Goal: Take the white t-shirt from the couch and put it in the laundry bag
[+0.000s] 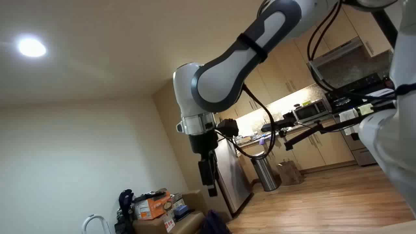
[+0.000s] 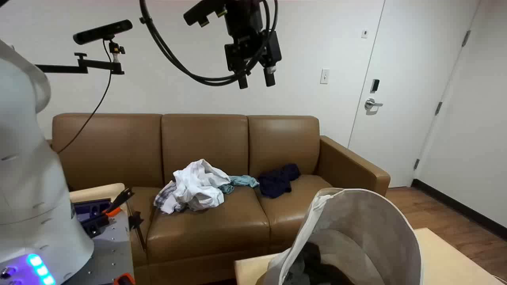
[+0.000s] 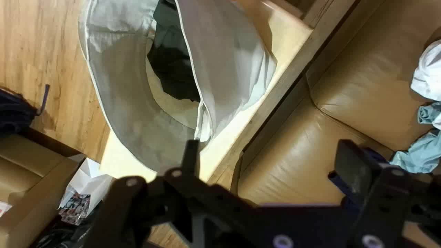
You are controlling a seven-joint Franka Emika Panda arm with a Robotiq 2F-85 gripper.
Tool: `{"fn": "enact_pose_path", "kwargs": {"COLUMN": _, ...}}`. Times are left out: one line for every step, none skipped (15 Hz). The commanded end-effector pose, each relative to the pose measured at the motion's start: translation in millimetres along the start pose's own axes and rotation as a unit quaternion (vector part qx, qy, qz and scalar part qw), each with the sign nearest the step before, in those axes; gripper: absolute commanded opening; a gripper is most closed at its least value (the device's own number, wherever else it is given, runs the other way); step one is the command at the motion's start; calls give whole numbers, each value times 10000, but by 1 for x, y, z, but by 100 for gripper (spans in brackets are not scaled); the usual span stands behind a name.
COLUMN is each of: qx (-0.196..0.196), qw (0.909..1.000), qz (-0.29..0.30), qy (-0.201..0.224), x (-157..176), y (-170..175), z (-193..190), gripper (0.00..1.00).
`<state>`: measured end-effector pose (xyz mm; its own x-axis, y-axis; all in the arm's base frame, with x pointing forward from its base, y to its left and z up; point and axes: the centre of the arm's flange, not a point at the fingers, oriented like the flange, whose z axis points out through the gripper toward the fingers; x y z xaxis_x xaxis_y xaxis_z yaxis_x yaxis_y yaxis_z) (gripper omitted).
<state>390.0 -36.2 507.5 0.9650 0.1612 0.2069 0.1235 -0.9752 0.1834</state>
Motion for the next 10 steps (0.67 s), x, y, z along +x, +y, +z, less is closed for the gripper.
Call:
{"fn": "enact_pose_path", "kwargs": {"qx": 0, "qw": 10000, "qz": 0, "qy": 0, "x": 0, "y": 0, "z": 0, "gripper": 100}}
{"fn": "enact_pose_path", "kwargs": {"qx": 35, "qw": 9997, "qz": -249, "qy": 64, "x": 12, "y": 4, "z": 6, "gripper": 100}}
{"fn": "enact_pose_path", "kwargs": {"qx": 143, "qw": 9984, "qz": -521, "qy": 152, "x": 26, "y": 4, "z": 12, "gripper": 100}}
{"fn": "enact_pose_path", "kwargs": {"qx": 267, "qw": 9960, "qz": -820, "qy": 218, "x": 42, "y": 3, "z": 19, "gripper": 100}}
{"fn": "enact_pose_path", "kwargs": {"qx": 374, "qw": 9934, "qz": -1043, "qy": 294, "x": 60, "y": -3, "z": 30, "gripper": 100}}
{"fn": "enact_pose_path", "kwargs": {"qx": 494, "qw": 9902, "qz": -1243, "qy": 404, "x": 75, "y": -10, "z": 40, "gripper": 100}}
{"fn": "enact_pose_path", "kwargs": {"qx": 644, "qw": 9865, "qz": -1425, "qy": 493, "x": 94, "y": -24, "z": 55, "gripper": 100}}
{"fn": "enact_pose_path", "kwargs": {"qx": 796, "qw": 9823, "qz": -1603, "qy": 561, "x": 107, "y": -35, "z": 68, "gripper": 100}}
{"fn": "enact_pose_path", "kwargs": {"qx": 986, "qw": 9775, "qz": -1758, "qy": 623, "x": 119, "y": -53, "z": 82, "gripper": 100}}
{"fn": "enact_pose_path", "kwargs": {"qx": 1166, "qw": 9721, "qz": -1923, "qy": 666, "x": 131, "y": -71, "z": 97, "gripper": 100}}
